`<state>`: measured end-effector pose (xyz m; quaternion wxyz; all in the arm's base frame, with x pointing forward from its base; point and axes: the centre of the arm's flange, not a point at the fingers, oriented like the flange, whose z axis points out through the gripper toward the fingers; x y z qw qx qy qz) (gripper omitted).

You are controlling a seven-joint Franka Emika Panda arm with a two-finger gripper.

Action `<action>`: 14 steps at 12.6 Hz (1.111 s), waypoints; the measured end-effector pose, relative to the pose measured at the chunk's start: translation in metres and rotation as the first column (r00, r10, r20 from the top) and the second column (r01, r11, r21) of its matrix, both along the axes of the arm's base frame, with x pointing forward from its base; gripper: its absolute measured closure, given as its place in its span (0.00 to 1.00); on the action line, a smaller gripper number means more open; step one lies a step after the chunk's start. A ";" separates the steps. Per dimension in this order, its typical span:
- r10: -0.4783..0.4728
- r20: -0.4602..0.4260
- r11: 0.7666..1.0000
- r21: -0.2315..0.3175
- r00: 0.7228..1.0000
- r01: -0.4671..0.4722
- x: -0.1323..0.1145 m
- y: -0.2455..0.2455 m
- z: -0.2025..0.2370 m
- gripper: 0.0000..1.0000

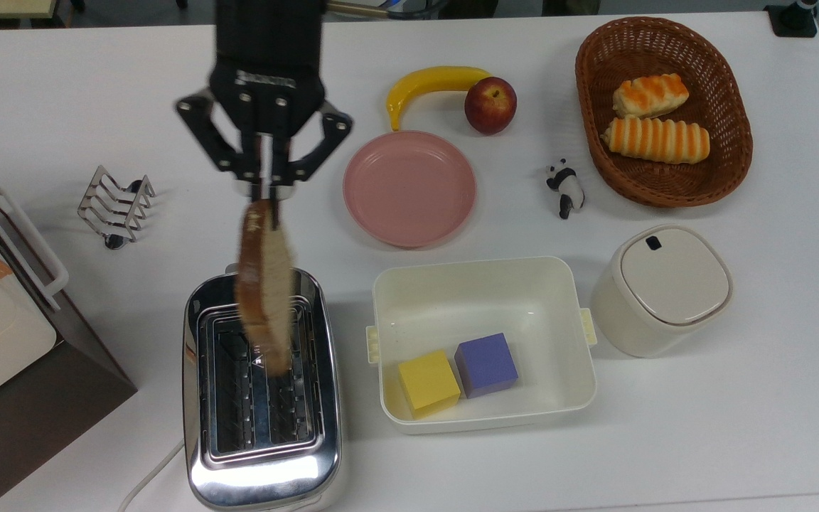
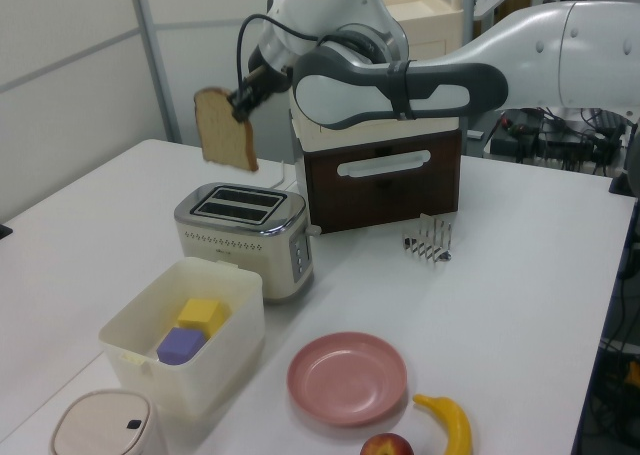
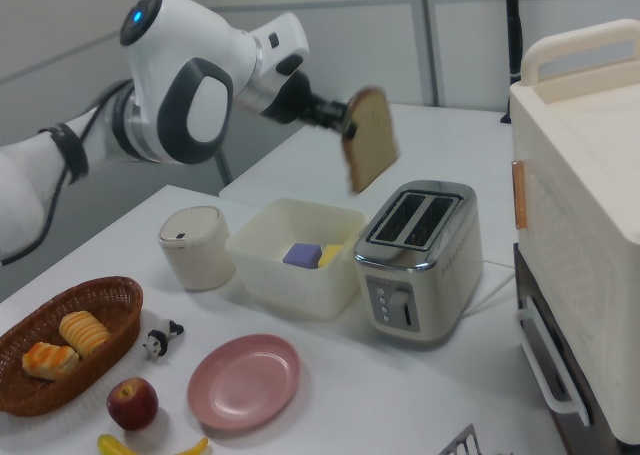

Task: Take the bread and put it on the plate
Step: 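Carry the toast slice over the pink plate and lower it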

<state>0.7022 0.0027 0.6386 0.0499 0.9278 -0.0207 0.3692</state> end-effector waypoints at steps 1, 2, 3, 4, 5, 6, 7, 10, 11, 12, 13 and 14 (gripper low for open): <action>0.002 -0.108 1.000 0.031 0.994 0.002 -0.005 0.011 -0.011 0.91; 0.015 -0.180 0.999 0.047 0.984 -0.007 -0.010 0.017 -0.018 0.91; 0.044 -0.260 0.997 0.066 0.964 -0.028 -0.016 0.022 -0.025 0.91; 0.107 -0.361 0.993 0.092 0.926 -0.079 -0.028 0.026 -0.029 0.91; 0.181 -0.455 0.983 0.110 0.872 -0.147 -0.043 0.028 -0.030 0.91; 0.257 -0.557 0.966 0.131 0.790 -0.222 -0.060 0.029 -0.033 0.91; 0.305 -0.621 0.950 0.151 0.722 -0.272 -0.072 0.030 -0.037 0.91; 0.420 -0.749 0.889 0.227 0.513 -0.397 -0.096 0.044 -0.060 0.91; 0.442 -0.765 0.873 0.247 0.468 -0.420 -0.099 0.049 -0.069 0.91; 0.458 -0.775 0.860 0.263 0.434 -0.438 -0.100 0.054 -0.079 0.91; 0.471 -0.788 0.847 0.280 0.397 -0.452 -0.097 0.064 -0.098 0.91; 0.474 -0.797 0.843 0.288 0.374 -0.455 -0.094 0.070 -0.111 0.91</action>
